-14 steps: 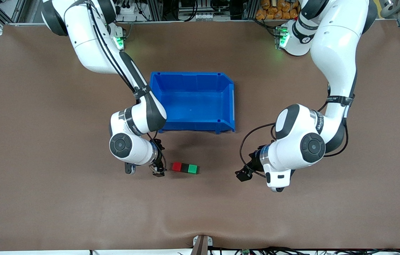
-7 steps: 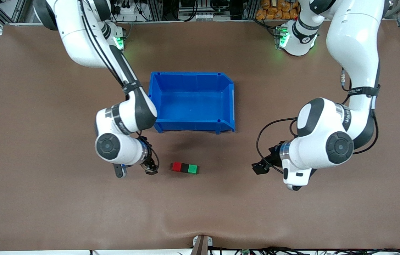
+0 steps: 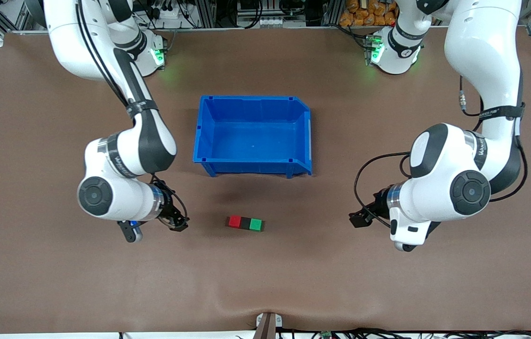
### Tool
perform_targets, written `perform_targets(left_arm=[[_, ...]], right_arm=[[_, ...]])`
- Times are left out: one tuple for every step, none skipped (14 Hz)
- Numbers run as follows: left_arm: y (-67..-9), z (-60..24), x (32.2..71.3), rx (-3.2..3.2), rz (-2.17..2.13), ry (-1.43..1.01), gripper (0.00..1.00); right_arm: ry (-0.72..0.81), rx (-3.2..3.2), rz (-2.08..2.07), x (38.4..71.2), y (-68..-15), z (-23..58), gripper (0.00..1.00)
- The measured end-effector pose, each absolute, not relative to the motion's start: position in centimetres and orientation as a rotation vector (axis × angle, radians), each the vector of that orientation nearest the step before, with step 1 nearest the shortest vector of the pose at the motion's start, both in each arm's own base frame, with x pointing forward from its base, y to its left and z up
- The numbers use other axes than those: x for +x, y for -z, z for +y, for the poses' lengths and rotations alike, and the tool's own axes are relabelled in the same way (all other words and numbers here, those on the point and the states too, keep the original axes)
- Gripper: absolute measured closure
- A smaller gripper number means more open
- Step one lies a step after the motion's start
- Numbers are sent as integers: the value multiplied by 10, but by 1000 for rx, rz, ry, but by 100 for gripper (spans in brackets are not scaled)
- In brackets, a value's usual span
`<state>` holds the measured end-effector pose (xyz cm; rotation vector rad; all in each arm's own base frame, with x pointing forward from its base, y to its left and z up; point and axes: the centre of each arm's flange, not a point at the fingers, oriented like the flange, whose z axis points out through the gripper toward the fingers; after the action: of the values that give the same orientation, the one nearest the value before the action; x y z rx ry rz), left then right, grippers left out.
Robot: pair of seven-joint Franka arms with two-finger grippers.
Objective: Attach green and red cubes to black cube
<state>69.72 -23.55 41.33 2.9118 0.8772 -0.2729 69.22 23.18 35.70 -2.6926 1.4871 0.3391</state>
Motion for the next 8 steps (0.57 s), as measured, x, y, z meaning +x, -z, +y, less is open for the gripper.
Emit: perform_targets(left_arm=[[-417, -234, 695, 2929, 854, 274, 0], [-420, -233, 694, 2941, 834, 276, 0], [-423, -232, 692, 2950, 819, 276, 0], [-426, -230, 691, 2960, 801, 272, 0], [-429, -229, 689, 2972, 785, 268, 0], [-431, -228, 687, 2985, 773, 264, 0], [-433, -228, 685, 2995, 769, 262, 0], [-436, -227, 682, 3001, 765, 264, 0]], right_arm=[[-349, -2709, 1448, 693, -364, 220, 0], [-357, -2725, 1411, 694, -371, 208, 0], [-360, -2739, 1379, 695, -377, 196, 0], [-354, -2755, 1346, 697, -384, 184, 0], [-334, -2776, 1310, 698, -391, 173, 0], [-314, -2796, 1270, 700, -398, 163, 0], [-306, -2810, 1238, 700, -404, 154, 0], [-311, -2823, 1208, 700, -409, 145, 0]])
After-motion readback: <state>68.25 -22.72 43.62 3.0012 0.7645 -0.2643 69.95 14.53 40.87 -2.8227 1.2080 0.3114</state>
